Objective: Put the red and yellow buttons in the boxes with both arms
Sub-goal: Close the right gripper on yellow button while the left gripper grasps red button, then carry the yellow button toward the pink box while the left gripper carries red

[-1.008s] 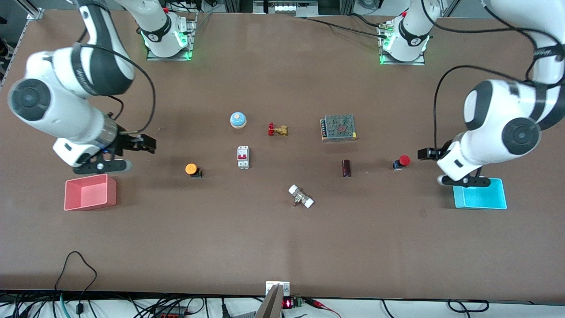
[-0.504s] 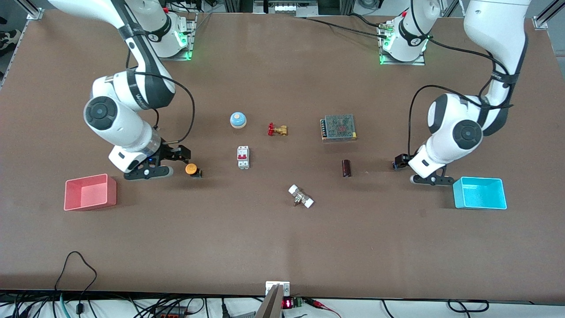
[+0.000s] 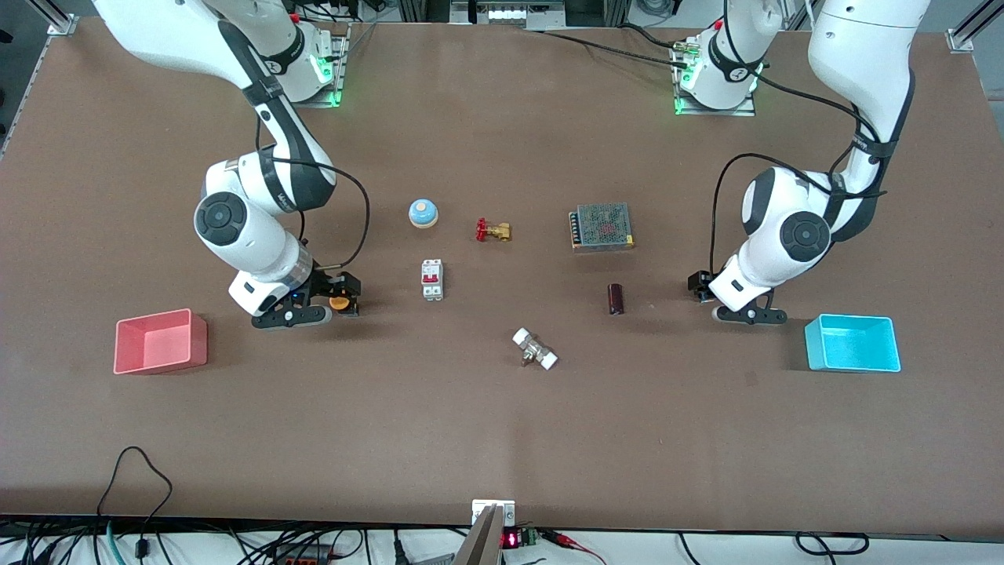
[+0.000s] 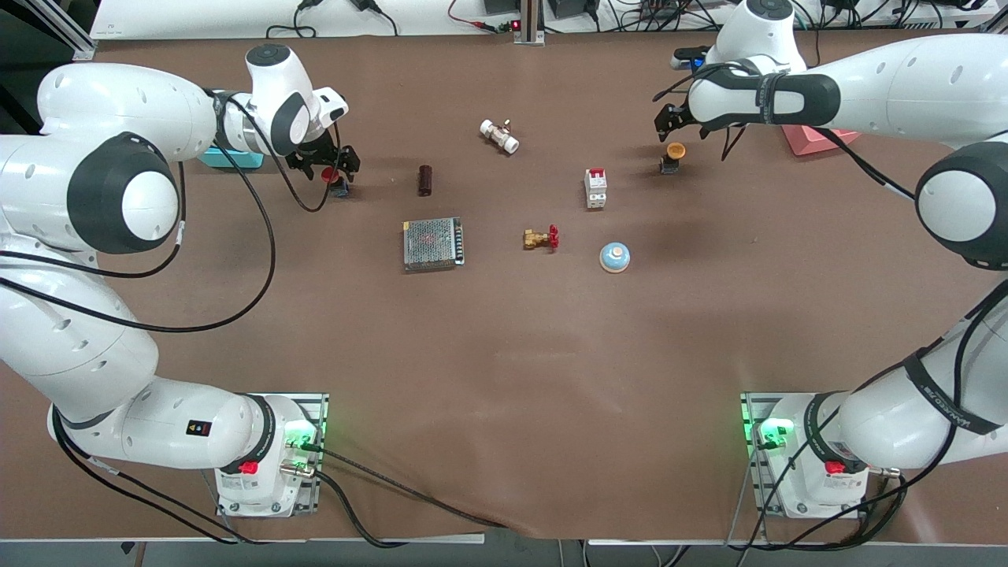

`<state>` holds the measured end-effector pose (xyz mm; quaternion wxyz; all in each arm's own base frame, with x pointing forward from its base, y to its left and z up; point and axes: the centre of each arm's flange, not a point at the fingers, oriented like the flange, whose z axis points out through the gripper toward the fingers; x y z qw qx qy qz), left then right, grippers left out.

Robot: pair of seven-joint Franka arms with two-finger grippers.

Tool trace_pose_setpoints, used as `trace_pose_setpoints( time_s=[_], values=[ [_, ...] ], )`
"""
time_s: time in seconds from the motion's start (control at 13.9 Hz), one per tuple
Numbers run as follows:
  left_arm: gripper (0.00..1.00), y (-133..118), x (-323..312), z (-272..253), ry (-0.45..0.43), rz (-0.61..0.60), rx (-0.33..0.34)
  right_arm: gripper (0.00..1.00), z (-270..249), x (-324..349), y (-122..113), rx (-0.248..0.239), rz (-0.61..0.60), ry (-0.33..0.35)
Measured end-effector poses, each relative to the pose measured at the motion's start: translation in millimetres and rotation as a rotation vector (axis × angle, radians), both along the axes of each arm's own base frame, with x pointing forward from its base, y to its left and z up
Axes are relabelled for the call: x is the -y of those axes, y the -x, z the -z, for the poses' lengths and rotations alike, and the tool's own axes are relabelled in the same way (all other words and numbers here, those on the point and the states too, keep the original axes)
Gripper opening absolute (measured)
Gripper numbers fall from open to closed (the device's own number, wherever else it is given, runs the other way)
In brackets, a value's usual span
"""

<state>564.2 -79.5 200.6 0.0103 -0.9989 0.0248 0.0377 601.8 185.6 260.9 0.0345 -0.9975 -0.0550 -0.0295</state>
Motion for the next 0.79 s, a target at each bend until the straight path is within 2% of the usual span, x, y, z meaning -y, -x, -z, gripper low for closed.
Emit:
trace_pose_setpoints(
  time_s=[0.14,0.29,0.58,0.79],
  values=[
    [0.69,1,1,3,-0.001,0.001,-0.005,1.00,11,-1,1,-0.007,-0.001,0.000],
    [0.51,2,1,5,-0.001,0.002,-0.008,1.00,18,-7,3,-0.017,-0.014,0.004],
    [0.44,-8,2,-10,0.002,0.002,0.016,1.00,23,-11,6,-0.022,-0.035,0.018],
    [0.44,-32,-4,-67,-0.013,-0.010,-0.031,1.00,32,-11,9,-0.029,-0.054,0.036]
  ],
)
